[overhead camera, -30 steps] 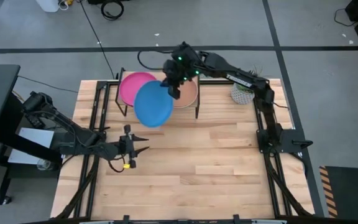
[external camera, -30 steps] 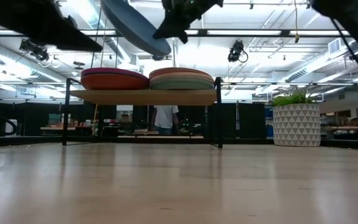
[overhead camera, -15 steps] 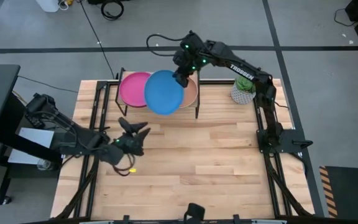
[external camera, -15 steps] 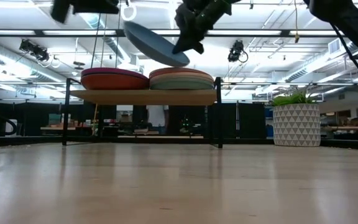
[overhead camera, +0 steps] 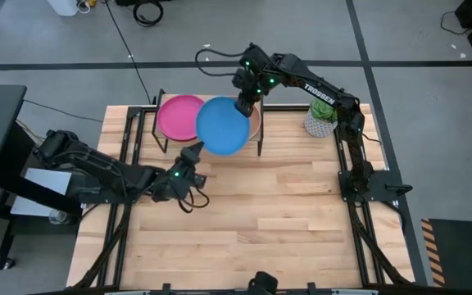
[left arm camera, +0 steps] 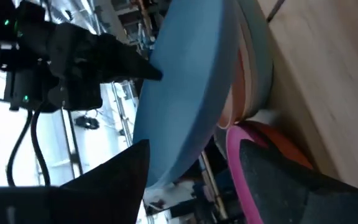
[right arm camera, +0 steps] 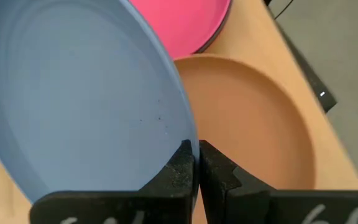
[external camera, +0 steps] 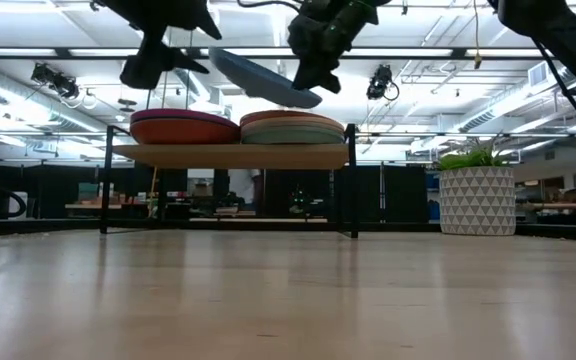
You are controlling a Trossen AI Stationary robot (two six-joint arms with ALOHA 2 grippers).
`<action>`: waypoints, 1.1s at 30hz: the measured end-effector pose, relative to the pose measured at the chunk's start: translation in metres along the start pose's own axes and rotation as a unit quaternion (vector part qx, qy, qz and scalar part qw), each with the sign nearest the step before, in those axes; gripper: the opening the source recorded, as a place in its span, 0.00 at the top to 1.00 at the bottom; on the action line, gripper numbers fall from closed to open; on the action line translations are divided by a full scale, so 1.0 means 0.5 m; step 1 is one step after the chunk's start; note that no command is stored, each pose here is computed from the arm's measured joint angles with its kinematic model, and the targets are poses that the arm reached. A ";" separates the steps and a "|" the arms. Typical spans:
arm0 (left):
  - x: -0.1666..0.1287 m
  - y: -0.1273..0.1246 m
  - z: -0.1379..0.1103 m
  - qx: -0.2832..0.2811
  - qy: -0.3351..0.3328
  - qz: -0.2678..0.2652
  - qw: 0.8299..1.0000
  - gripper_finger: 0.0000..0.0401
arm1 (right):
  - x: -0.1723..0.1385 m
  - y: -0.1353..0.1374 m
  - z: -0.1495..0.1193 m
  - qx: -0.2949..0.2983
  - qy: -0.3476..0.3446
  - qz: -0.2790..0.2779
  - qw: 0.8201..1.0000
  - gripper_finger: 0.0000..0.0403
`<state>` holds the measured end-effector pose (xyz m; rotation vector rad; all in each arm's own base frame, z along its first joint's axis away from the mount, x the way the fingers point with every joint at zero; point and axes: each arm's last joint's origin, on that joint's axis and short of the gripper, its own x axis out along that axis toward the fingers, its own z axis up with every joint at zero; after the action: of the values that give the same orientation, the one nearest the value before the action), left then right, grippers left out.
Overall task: Place and stack plates onto a shelf
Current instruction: Stack the blue plate on the top of the pink plate
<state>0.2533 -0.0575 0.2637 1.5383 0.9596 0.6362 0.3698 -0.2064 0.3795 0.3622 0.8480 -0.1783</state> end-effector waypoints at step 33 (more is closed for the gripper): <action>0.056 0.003 -0.011 0.138 -0.049 -0.027 0.989 0.81 | 0.001 0.021 -0.023 0.009 0.056 0.075 0.996 0.91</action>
<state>0.2635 -0.0310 0.2631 1.7630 1.0428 0.3967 0.3651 -0.1923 0.3747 0.4543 0.9271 -0.0252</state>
